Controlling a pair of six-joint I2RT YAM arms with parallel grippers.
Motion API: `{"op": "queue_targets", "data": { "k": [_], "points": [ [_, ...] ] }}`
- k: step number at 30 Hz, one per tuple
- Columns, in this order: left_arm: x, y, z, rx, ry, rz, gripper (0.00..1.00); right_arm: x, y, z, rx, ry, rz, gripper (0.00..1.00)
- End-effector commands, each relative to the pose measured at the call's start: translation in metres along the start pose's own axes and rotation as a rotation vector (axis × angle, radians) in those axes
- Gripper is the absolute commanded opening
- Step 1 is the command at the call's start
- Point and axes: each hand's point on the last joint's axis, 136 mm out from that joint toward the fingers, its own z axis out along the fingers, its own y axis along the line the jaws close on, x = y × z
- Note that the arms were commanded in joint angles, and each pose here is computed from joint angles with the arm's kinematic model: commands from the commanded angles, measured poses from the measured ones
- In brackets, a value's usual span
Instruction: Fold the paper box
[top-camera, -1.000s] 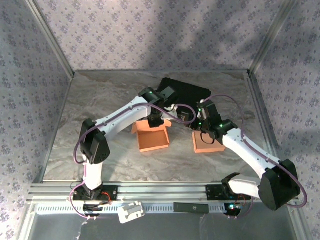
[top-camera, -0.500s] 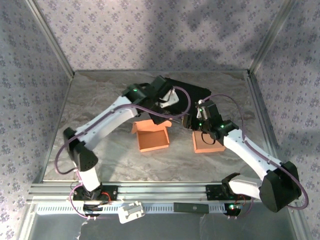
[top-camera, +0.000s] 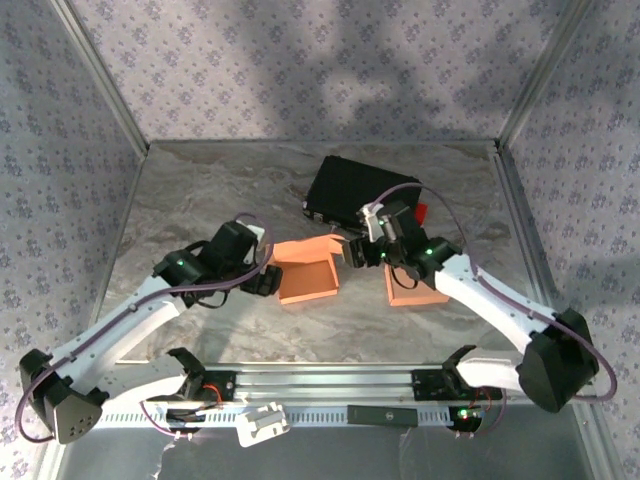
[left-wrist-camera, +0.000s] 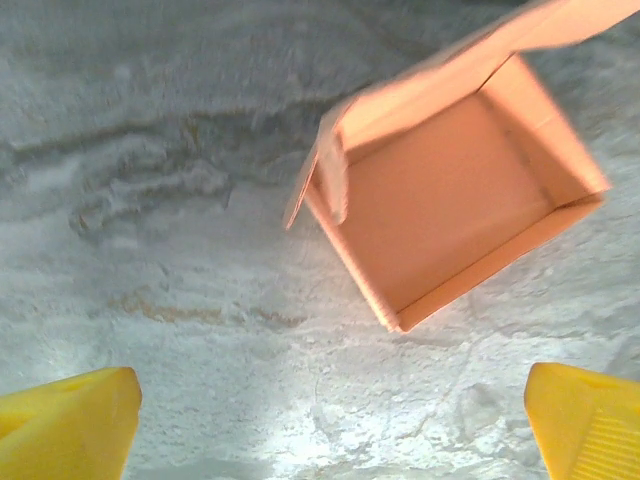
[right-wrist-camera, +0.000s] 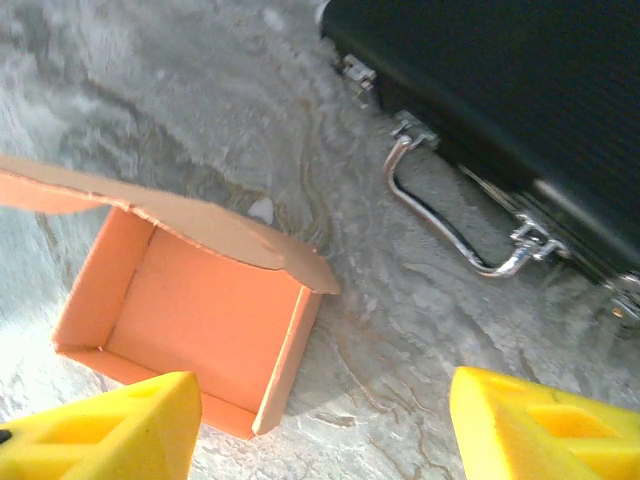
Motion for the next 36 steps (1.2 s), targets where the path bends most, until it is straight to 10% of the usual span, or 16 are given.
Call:
{"op": "queue_targets", "data": {
  "k": [1,15,36],
  "points": [
    [-0.024,-0.005,0.003,0.034,-0.106,-0.053,1.00,-0.004,0.005,0.016,-0.001,-0.009,-0.115,0.68],
    [-0.051,0.012,0.053,-0.073,-0.022,-0.019,0.92,-0.016,0.005,0.052,0.024,0.049,-0.223,0.59],
    [-0.041,0.004,0.079,-0.042,0.053,-0.053,0.36,-0.009,0.015,0.063,-0.012,0.073,-0.229,0.24]
  ]
}}
